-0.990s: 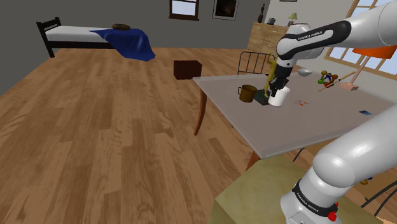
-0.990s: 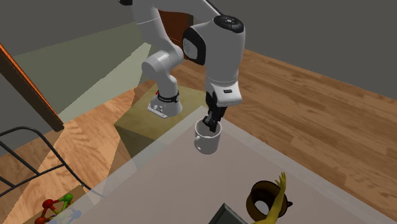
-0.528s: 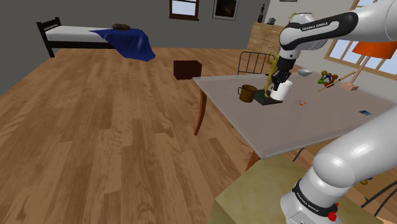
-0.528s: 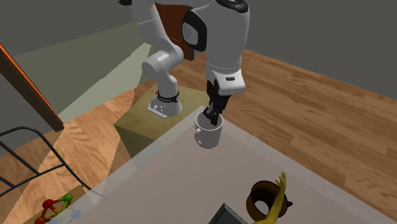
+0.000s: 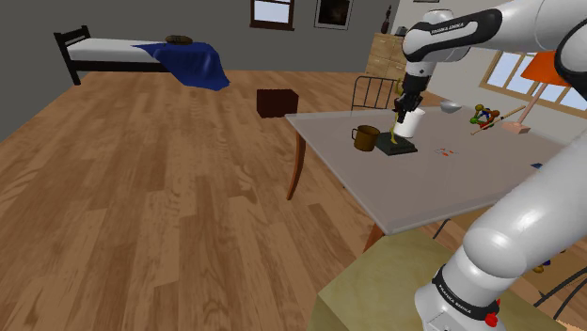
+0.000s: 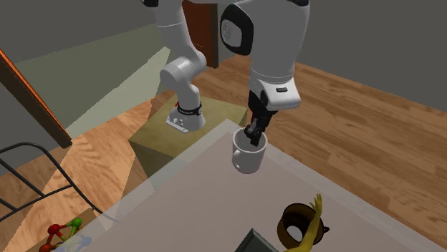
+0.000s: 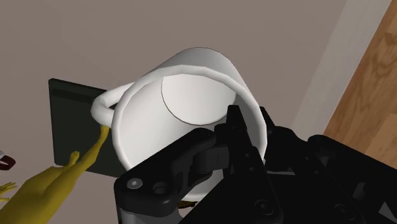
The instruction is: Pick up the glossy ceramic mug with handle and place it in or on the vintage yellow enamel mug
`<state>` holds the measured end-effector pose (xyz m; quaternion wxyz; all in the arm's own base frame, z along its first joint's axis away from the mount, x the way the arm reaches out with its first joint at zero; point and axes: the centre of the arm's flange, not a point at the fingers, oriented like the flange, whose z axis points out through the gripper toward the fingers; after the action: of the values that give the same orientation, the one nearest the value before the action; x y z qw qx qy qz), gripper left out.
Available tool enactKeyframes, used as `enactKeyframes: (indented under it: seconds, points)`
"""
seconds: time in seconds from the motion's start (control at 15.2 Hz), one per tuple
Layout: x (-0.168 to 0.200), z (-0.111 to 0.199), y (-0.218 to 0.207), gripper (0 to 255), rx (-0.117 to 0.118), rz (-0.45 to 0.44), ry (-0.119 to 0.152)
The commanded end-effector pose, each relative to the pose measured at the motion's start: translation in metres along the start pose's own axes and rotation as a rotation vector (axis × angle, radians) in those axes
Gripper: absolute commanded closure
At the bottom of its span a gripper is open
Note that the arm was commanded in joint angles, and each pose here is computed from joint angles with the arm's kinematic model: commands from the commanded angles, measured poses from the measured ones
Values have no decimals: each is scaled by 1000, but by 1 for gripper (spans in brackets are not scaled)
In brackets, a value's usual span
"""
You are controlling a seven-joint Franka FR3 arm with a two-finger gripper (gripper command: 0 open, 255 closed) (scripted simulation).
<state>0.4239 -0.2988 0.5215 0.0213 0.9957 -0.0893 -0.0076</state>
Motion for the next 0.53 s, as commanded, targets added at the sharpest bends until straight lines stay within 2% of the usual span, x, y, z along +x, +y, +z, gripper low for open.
enactKeyframes:
  seconds: [0.0, 0.46]
  points:
    - [27, -4, 6, 255, 0, -1, 0]
    - [117, -12, 27, 255, 0, -1, 0]
